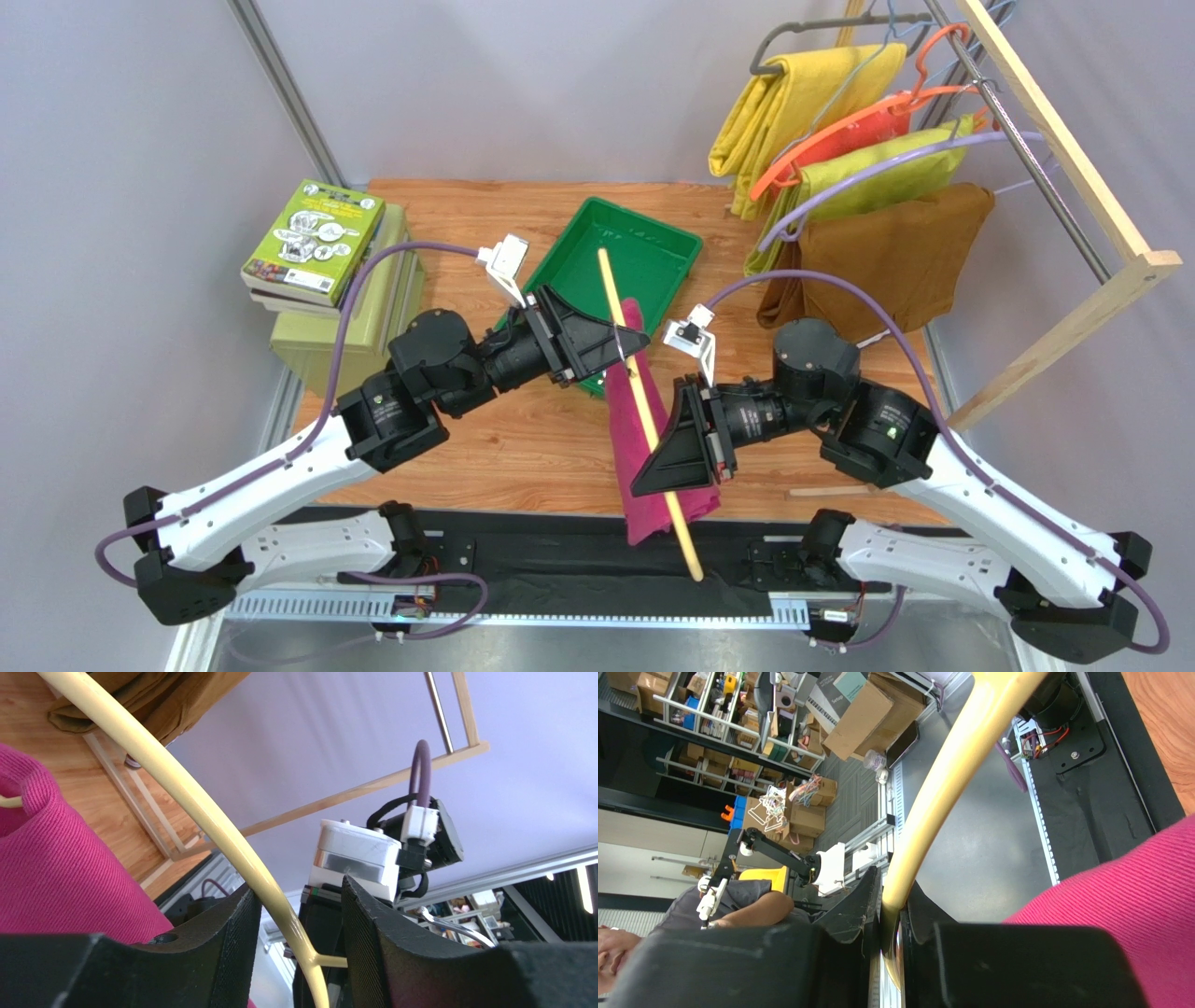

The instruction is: Remove the trousers from the hanger

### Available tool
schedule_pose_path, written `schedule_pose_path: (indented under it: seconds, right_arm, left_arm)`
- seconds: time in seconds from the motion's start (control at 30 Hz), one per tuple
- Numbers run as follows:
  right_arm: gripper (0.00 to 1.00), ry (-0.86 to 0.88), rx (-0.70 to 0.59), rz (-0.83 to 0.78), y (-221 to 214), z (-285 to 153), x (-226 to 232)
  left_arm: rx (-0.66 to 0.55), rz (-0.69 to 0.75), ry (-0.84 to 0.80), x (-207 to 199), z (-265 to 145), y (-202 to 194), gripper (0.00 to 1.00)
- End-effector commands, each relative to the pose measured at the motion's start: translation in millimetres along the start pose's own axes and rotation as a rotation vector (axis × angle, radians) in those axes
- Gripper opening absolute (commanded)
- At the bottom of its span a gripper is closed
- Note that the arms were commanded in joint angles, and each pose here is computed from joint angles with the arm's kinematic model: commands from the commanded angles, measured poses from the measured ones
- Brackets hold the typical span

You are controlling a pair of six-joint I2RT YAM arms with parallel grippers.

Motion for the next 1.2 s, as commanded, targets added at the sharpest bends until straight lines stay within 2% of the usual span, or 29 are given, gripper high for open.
schedule_pose_path:
  seconds: [0.0, 0.03, 0.17, 0.27, 0.37, 0.4, 0.47, 0.57, 0.73, 0.8, 0.9, 1.07, 1.17]
  right_arm:
    - [0.0, 0.167, -0.118, -0.27, 26, -1, 54]
    - [0.0, 0.166, -0.112, -0.269, 27, 3, 53]
    - [0.0, 0.149, -0.098, -0.269, 25, 10, 50]
    - [0.02, 0.113, -0.103, -0.27, 25, 10, 44]
    - [0.19, -0.063, -0.185, -0.267, 35, 3, 22]
    - [0.3, -0.103, -0.214, -0.272, 39, -3, 21]
    - [0.45, -0.215, -0.269, -0.264, 43, -15, 7]
    - [0.55, -0.287, -0.32, -0.283, 45, -28, 0]
    - [0.62, -0.381, -0.387, -0.333, 48, -46, -13]
    - [0.66, -0.393, -0.391, -0.404, 51, -43, -21]
    - [0.66, -0.436, -0.389, -0.495, 56, -37, -40]
    - [0.67, -0.376, -0.349, -0.693, 50, -12, -51]
    - [0.68, -0.298, -0.347, -0.824, 48, 1, -35]
  left_arm:
    - [0.001, -0.024, -0.066, -15, 3, 3, 0.5]
    - [-0.001, -0.025, -0.07, -16, 2, 3, 0.48]
    - [0.006, -0.037, -0.104, -23, 0, 3, 0.14]
    - [0.021, -0.046, -0.126, -28, -6, 1, 0.0]
    - [0.02, -0.065, -0.138, -31, -16, 2, 0.0]
    - [0.015, -0.068, -0.139, -32, -18, 3, 0.0]
    - [0.003, -0.064, -0.129, -37, -27, 8, 0.0]
    - [-0.007, -0.04, -0.105, -42, -40, 15, 0.0]
    - [-0.069, -0.051, -0.077, -52, -64, 32, 0.0]
    - [-0.101, -0.059, -0.061, -55, -70, 40, 0.0]
    - [-0.171, -0.065, -0.058, -71, -83, 61, 0.0]
    - [-0.249, -0.075, -0.093, -103, -104, 89, 0.0]
    - [-0.292, -0.11, -0.104, -108, -113, 98, 0.0]
Point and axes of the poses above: each gripper's point midway between its finger pads, its own z axis out along the fingers, its own x axis along the line the jaws close on, y = z × x, the point moved 2 cm from there along -z, back along the fingers, and after that the axes turned 5 degrees about z, right-handed, at the moved point
